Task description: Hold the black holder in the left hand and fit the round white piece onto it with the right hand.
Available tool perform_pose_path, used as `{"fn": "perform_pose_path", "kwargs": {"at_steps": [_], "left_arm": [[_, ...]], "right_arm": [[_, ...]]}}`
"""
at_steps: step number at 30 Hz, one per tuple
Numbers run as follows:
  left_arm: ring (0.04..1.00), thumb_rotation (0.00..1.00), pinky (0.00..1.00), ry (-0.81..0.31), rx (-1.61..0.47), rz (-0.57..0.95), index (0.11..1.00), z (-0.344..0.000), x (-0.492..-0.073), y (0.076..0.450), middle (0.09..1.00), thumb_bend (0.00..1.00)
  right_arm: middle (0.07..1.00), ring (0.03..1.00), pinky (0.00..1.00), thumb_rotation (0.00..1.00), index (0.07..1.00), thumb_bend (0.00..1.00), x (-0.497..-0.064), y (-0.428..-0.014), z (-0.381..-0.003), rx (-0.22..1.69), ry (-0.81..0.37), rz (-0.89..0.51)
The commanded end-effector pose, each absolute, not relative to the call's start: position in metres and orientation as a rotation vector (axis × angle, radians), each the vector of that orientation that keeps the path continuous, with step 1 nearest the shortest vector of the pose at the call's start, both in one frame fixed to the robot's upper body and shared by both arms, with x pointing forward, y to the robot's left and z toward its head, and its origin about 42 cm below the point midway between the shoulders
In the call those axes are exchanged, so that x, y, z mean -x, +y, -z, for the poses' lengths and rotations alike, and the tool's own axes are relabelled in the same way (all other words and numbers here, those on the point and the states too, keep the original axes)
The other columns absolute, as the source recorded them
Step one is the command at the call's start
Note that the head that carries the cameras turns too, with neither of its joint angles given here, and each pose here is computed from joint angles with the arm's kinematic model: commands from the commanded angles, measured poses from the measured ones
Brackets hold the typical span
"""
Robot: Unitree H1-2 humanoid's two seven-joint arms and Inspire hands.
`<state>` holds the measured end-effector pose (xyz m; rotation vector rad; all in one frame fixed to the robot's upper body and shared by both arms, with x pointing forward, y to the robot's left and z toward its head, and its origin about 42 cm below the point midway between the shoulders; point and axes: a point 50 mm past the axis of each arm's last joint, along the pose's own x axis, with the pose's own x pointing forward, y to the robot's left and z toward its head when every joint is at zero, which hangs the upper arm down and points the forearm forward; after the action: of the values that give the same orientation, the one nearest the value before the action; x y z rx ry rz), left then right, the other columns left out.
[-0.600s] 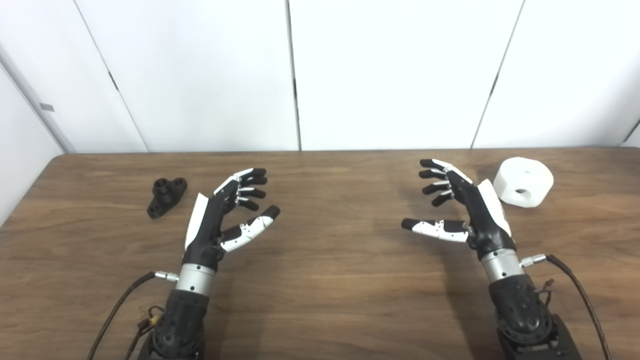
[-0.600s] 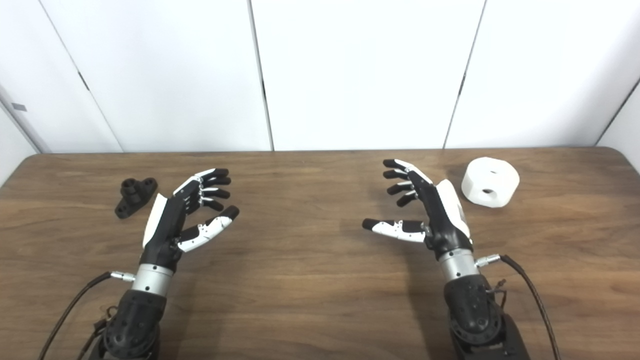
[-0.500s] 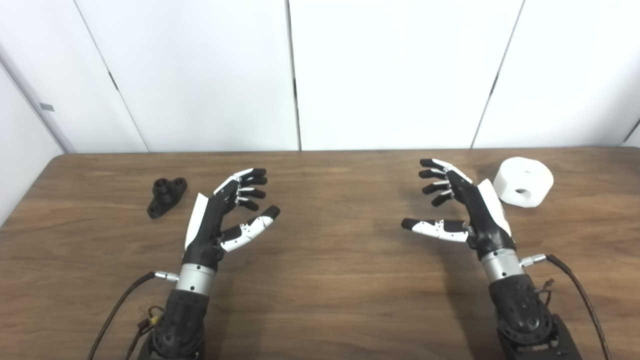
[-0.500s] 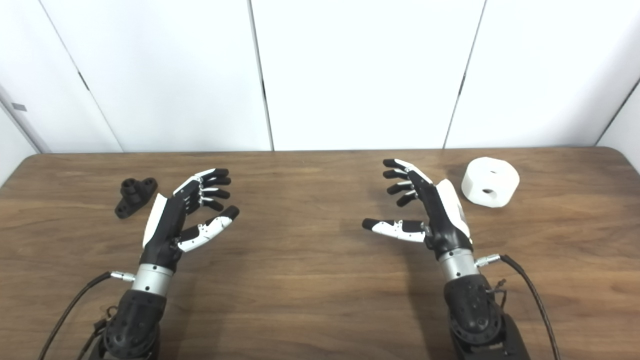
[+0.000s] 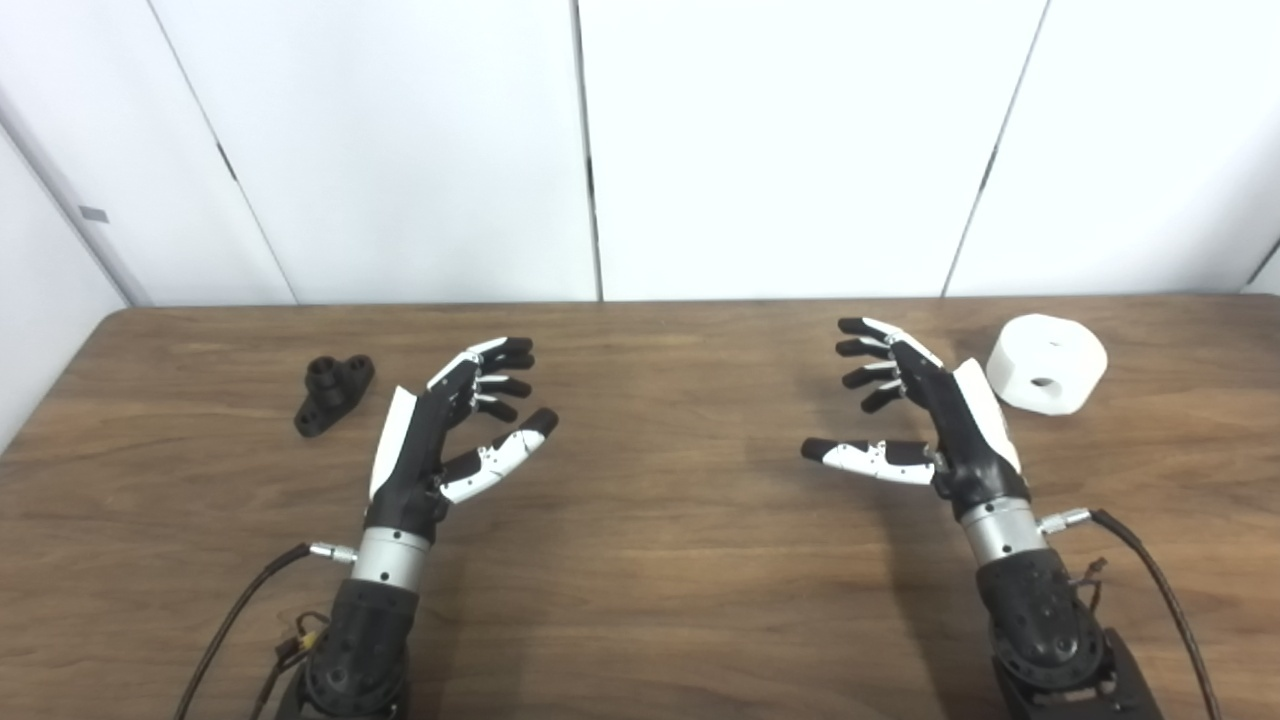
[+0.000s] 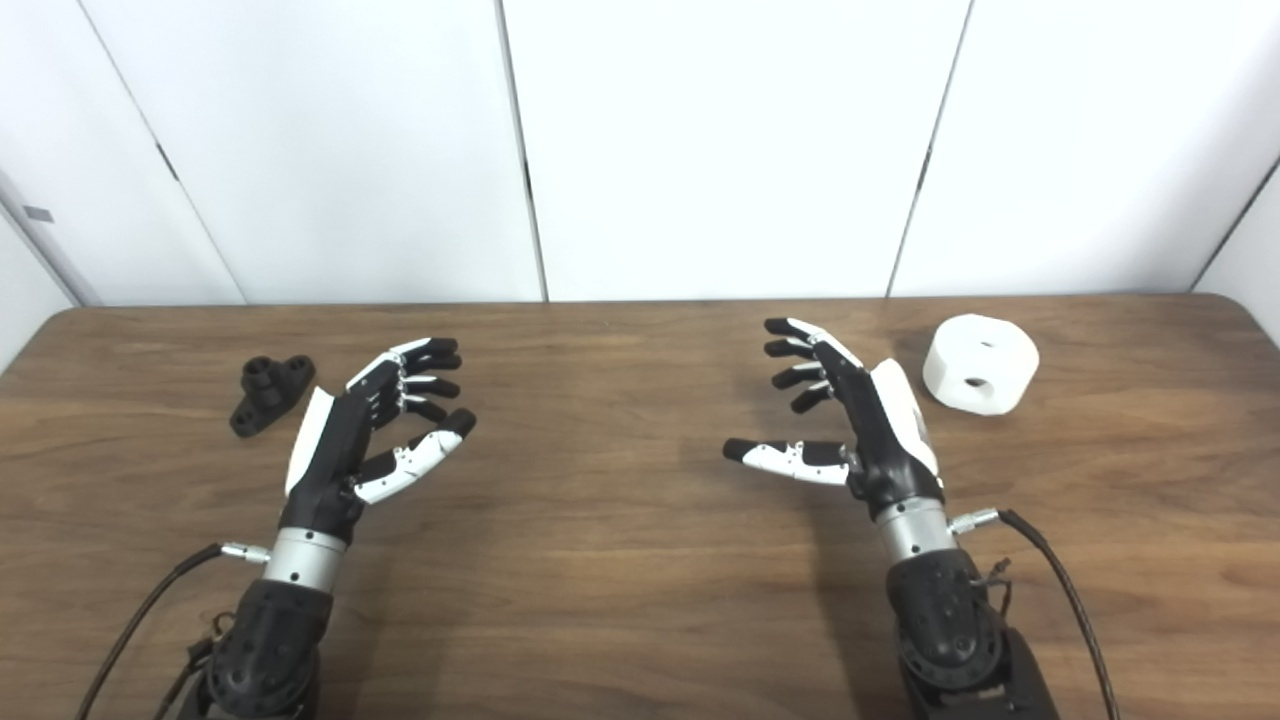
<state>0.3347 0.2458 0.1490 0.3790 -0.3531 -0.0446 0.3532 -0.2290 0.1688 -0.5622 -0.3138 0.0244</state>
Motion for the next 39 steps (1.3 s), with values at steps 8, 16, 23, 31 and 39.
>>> {"fn": "perform_pose_path", "kwargs": {"at_steps": [8, 16, 23, 31, 39], "left_arm": [[0.662, 0.33, 0.51, -0.43, -0.384, 0.059, 0.766, -0.161, -0.339, 0.227, 0.767, 0.72], [0.652, 0.33, 0.53, -0.422, -0.407, 0.057, 0.756, -0.156, -0.344, 0.21, 0.755, 0.72], [0.645, 0.3, 0.52, -0.433, -0.4, 0.045, 0.742, -0.155, -0.346, 0.209, 0.739, 0.72], [0.656, 0.29, 0.54, -0.419, -0.394, 0.049, 0.74, -0.151, -0.345, 0.207, 0.743, 0.7], [0.648, 0.29, 0.53, -0.433, -0.411, 0.043, 0.734, -0.151, -0.344, 0.21, 0.734, 0.71]], "right_arm": [[0.752, 0.647, 0.51, 0.2, 0.808, 0.68, -0.355, -0.246, -0.183, 0.541, -0.398, -0.011], [0.763, 0.646, 0.51, 0.13, 0.815, 0.66, -0.354, -0.262, -0.183, 0.53, -0.378, 0.007], [0.76, 0.654, 0.52, 0.01, 0.806, 0.65, -0.352, -0.263, -0.187, 0.512, -0.391, 0.009], [0.745, 0.637, 0.48, 0.13, 0.8, 0.66, -0.354, -0.267, -0.185, 0.545, -0.391, 0.016], [0.742, 0.624, 0.47, 0.13, 0.798, 0.66, -0.354, -0.266, -0.183, 0.54, -0.385, 0.015]]}}
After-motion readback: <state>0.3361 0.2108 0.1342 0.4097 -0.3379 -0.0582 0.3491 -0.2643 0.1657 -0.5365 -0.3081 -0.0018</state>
